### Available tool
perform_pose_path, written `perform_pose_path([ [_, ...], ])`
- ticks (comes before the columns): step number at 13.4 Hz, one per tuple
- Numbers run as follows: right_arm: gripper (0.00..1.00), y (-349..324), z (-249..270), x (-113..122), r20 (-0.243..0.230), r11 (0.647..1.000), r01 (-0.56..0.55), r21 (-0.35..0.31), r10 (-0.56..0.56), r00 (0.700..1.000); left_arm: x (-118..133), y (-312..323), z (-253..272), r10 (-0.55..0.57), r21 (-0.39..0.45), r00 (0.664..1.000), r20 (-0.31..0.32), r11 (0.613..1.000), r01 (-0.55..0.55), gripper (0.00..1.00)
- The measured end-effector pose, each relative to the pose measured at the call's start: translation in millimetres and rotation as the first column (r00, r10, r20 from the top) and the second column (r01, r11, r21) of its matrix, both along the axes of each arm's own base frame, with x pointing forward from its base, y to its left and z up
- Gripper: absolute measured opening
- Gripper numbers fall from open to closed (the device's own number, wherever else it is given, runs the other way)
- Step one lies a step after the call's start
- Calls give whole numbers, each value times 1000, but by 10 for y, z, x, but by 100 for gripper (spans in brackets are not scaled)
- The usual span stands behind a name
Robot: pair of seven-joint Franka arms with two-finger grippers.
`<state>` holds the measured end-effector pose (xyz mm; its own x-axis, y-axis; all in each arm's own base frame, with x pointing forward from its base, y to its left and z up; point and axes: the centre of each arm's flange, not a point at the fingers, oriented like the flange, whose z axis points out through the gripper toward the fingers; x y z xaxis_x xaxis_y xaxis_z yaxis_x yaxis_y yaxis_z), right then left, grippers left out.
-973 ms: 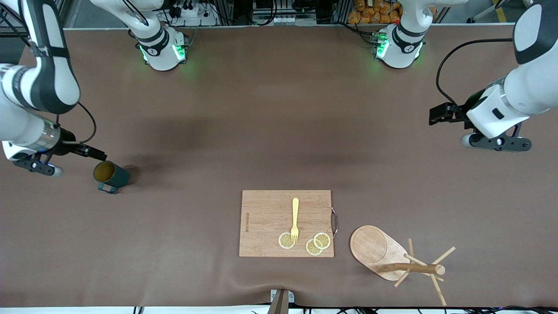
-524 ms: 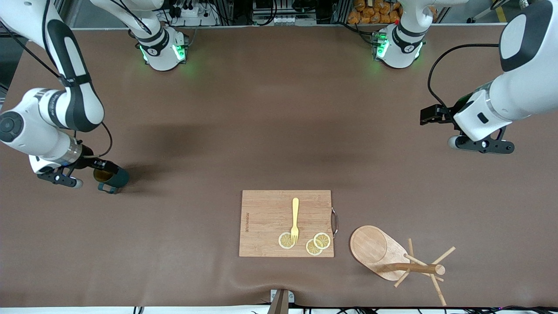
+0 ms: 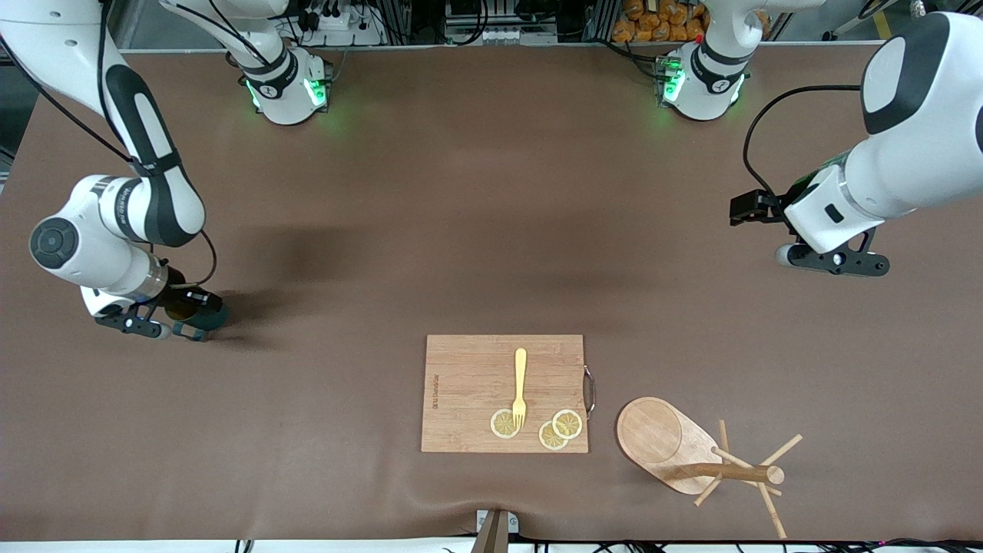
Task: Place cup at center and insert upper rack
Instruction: 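Grasp the teal mug rim with the right gripper, then carry the teal mug with the right gripper toward the table center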
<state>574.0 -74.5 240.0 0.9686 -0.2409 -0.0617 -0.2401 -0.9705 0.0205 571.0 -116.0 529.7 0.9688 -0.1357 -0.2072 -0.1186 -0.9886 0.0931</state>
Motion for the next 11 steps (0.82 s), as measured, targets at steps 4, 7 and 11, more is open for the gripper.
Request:
perform_pose_path([
  [4,9,12,-98,-11,-16,1000,-2,1,2,1000,5,-68,-38,-11,-1,1000,-2,1000,11,100],
  [7,4,71,-81,10,-18,1000,-11,1,11,1000,6,-66,-39,-11,-1,1000,-2,1000,11,100],
  [11,4,642,217,131,-99,998,63,7,-62,993,11,-71,-56,-12,-1,1000,-4,1000,12,100],
])
